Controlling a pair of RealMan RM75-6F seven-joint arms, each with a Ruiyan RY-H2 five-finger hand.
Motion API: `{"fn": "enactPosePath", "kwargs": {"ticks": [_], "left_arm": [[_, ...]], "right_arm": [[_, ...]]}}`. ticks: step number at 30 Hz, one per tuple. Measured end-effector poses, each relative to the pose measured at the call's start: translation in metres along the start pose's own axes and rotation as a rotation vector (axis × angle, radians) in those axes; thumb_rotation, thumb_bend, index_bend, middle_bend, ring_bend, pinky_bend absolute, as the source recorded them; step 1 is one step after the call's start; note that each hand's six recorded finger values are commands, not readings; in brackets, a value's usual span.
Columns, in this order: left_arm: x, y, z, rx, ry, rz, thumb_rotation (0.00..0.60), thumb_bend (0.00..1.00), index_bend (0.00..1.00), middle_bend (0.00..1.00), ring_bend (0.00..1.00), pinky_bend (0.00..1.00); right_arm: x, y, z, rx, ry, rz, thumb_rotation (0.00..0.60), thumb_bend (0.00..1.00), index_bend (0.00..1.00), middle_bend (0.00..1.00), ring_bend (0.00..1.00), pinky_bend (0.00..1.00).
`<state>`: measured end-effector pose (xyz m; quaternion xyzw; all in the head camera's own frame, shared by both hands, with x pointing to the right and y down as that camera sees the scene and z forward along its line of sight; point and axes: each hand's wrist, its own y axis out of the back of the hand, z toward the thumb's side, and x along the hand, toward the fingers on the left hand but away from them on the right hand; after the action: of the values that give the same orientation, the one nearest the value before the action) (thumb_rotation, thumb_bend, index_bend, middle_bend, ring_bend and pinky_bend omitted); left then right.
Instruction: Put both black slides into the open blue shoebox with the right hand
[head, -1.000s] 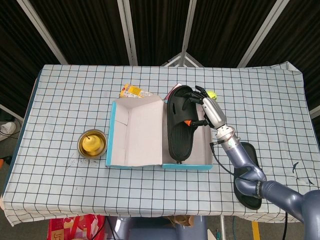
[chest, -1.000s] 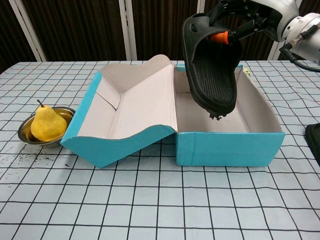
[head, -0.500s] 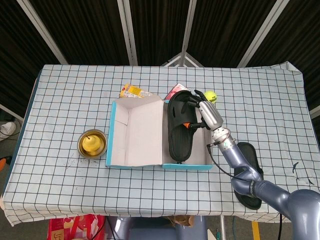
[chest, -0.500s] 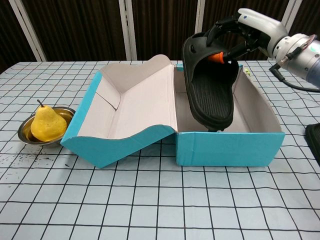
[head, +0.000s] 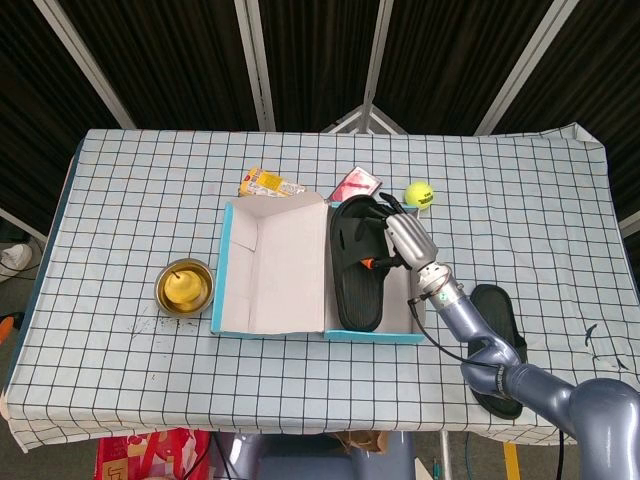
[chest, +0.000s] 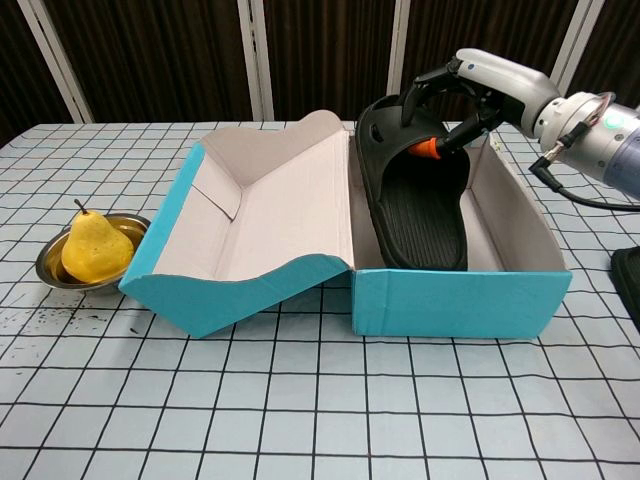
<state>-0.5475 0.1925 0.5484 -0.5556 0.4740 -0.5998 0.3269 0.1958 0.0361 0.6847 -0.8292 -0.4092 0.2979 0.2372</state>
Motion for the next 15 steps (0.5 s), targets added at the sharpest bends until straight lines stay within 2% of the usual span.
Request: {"fn": "enactPosePath", "kwargs": {"ticks": [15], "left_arm": [[0.0007,-0.0014,0.0019,-0.004,-0.009,-0.006,0.600,0.36,0.00,0.00,0.00,0.07]], "right_arm": [[0.0029,-0.0093,-0.0065,0.085,-0.079,0.098,0.600,0.29,0.54,0.54,0.24,0.00]]}}
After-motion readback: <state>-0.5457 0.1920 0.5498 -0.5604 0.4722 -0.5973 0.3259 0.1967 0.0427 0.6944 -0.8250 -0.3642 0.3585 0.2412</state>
